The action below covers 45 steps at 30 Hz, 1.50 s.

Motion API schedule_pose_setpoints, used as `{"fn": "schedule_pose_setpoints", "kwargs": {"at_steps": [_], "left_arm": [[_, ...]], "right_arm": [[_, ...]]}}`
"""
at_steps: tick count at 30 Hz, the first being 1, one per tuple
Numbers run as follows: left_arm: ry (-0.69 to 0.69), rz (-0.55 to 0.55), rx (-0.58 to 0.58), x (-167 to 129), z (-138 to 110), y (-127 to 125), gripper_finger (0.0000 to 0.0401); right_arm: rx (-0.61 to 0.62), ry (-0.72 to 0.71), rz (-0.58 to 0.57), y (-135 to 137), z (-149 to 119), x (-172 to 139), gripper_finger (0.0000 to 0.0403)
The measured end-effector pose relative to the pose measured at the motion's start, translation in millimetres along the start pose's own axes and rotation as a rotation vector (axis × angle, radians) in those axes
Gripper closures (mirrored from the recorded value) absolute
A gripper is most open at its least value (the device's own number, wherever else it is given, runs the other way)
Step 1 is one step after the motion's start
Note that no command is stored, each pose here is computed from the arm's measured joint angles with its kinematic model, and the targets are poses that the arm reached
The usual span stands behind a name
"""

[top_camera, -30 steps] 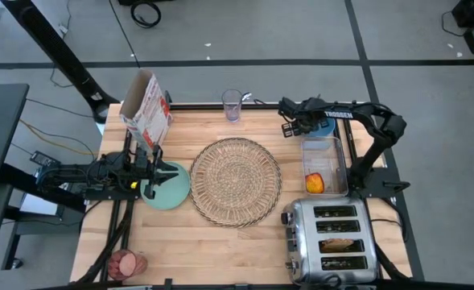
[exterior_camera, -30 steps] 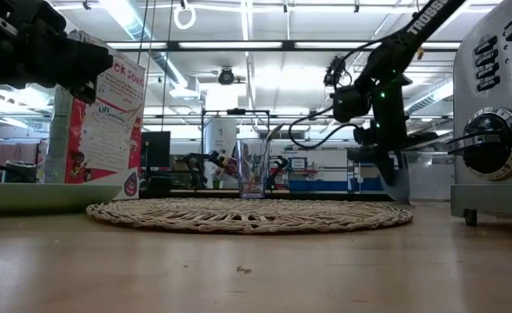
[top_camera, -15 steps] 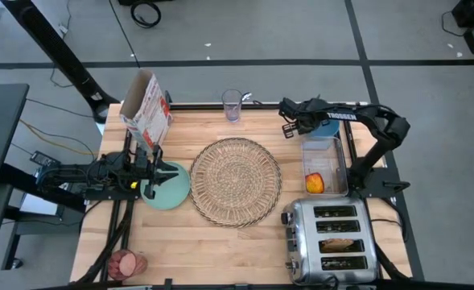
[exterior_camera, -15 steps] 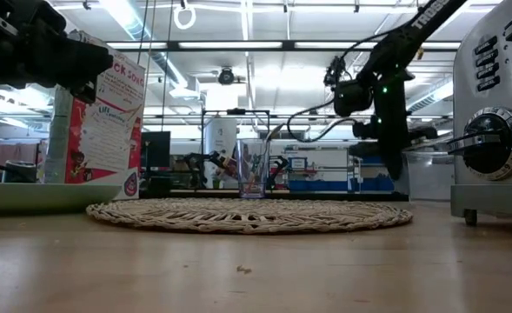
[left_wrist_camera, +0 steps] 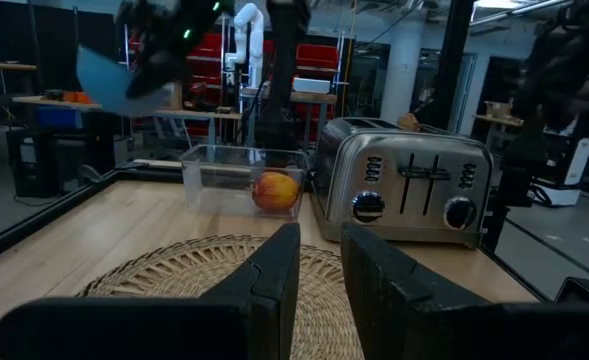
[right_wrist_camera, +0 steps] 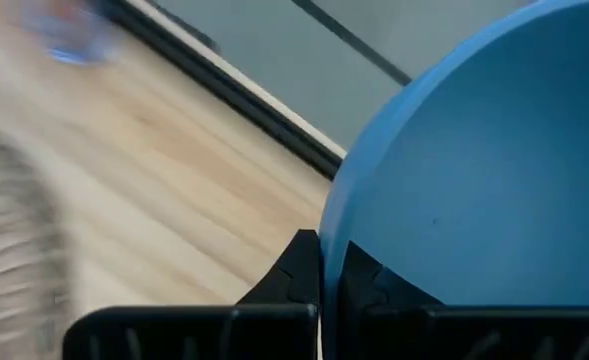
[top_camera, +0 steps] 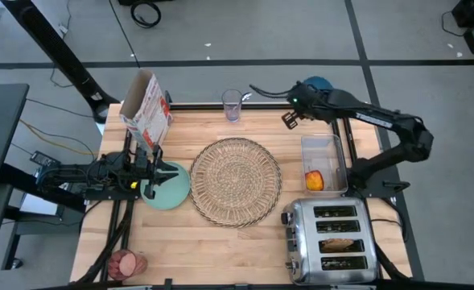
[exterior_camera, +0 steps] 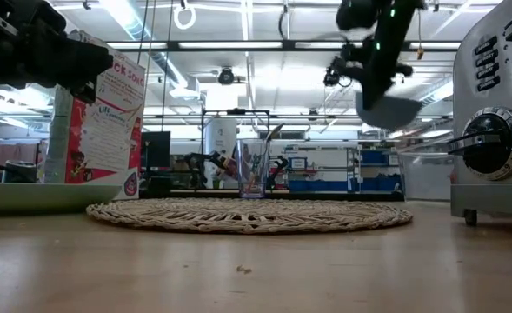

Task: Arrange a breakfast setting
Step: Put the bowl on the table mat

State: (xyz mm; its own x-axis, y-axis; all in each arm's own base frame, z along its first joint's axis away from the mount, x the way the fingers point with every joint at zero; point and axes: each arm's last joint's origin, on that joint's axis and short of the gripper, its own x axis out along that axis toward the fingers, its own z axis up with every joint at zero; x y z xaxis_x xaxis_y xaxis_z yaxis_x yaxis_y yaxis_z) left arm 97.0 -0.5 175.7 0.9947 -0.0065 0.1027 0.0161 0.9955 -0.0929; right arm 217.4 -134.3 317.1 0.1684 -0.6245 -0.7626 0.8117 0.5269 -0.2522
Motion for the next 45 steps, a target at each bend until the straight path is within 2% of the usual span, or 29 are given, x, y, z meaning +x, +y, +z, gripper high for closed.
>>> {"fn": "schedule_pose_setpoints", "kwargs": {"at_steps": [4, 9, 12, 19, 23, 29, 36, 45], "left_arm": [[0.000, 0.000, 0.000, 0.0, 0.0, 0.0, 0.0317], [0.000, 0.000, 0.000, 0.0, 0.0, 0.0, 0.0317], [0.000, 0.000, 0.000, 0.0, 0.0, 0.0, 0.0317], [0.000, 0.000, 0.000, 0.0, 0.0, 0.0, 0.0317], [0.000, 0.000, 0.000, 0.0, 0.0, 0.0, 0.0317], [0.000, 0.000, 0.000, 0.0, 0.0, 0.0, 0.0317], [0.000, 0.000, 0.000, 0.0, 0.0, 0.0, 0.0317], [0.000, 0.000, 0.000, 0.0, 0.0, 0.0, 0.0317]], "right_arm": [[-0.157, -0.115, 0.209, 20.2, 4.8, -34.4, 0.0397], [-0.329, -0.230, 0.460, 61.0, -2.8, -65.9, 0.0397], [-0.419, -0.268, 0.592, 93.9, -13.6, -79.7, 0.0397], [-0.613, -0.325, 0.808, 181.6, -47.9, -92.0, 0.0397], [-0.701, -0.284, 0.835, 214.6, -65.5, -89.3, 0.0397], [-0.929, -0.200, 0.836, 249.3, -74.6, -83.1, 0.0397], [-1.097, -0.156, 0.742, 273.8, -75.3, -40.4, 0.0396], [-1.112, -0.047, 0.667, 279.6, -73.0, 8.0, 0.0396]]}}
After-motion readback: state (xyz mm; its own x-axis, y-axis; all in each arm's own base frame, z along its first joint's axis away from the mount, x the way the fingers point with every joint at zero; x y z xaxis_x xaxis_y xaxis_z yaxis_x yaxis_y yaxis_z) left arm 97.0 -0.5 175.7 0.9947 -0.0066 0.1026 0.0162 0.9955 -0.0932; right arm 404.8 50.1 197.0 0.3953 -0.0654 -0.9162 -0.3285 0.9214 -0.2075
